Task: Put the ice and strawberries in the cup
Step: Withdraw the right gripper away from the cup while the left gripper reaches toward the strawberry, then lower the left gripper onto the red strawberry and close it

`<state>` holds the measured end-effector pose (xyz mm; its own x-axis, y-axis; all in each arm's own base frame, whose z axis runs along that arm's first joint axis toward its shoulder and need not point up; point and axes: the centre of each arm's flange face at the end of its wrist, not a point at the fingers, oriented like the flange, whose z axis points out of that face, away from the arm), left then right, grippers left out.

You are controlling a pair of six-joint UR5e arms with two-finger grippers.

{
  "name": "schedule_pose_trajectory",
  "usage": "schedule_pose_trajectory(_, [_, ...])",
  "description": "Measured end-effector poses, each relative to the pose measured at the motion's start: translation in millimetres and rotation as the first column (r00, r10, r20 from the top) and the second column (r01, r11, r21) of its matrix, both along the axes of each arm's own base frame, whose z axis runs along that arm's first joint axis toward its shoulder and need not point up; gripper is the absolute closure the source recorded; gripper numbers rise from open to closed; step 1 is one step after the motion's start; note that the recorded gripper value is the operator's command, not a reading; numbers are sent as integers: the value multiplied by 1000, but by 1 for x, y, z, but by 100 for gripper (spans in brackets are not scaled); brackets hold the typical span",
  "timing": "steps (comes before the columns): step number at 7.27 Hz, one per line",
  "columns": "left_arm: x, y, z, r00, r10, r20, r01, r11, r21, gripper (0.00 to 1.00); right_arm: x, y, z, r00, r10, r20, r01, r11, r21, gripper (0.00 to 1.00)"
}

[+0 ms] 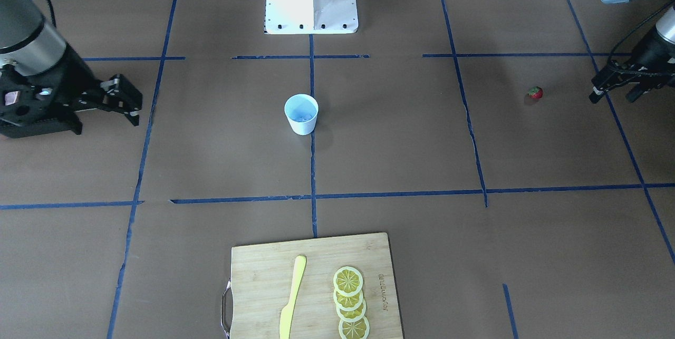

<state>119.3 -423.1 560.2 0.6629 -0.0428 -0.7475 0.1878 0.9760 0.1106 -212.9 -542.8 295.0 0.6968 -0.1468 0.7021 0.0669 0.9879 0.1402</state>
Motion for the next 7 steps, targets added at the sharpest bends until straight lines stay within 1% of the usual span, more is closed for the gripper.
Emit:
schedule_pose_trajectory(2, [41,20,6,999,-37,25,37,999,-5,3,47,-3,42,999,-41,-12,41,999,24,0])
schedule_pose_trajectory(4, [83,43,9,998,-63,26,64,998,-16,3,60,-2,56,998,-54,-20,54,998,32,0])
schedule_pose_trajectory(5, [96,53,12,998,-61,30,62,998,-24,3,61,-2,58,998,-55,-21,55,998,31,0])
schedule_pose_trajectory(7, [112,69,18,999,-30,38,32,999,-40,3,62,-1,61,998,-55,-23,56,998,27,0])
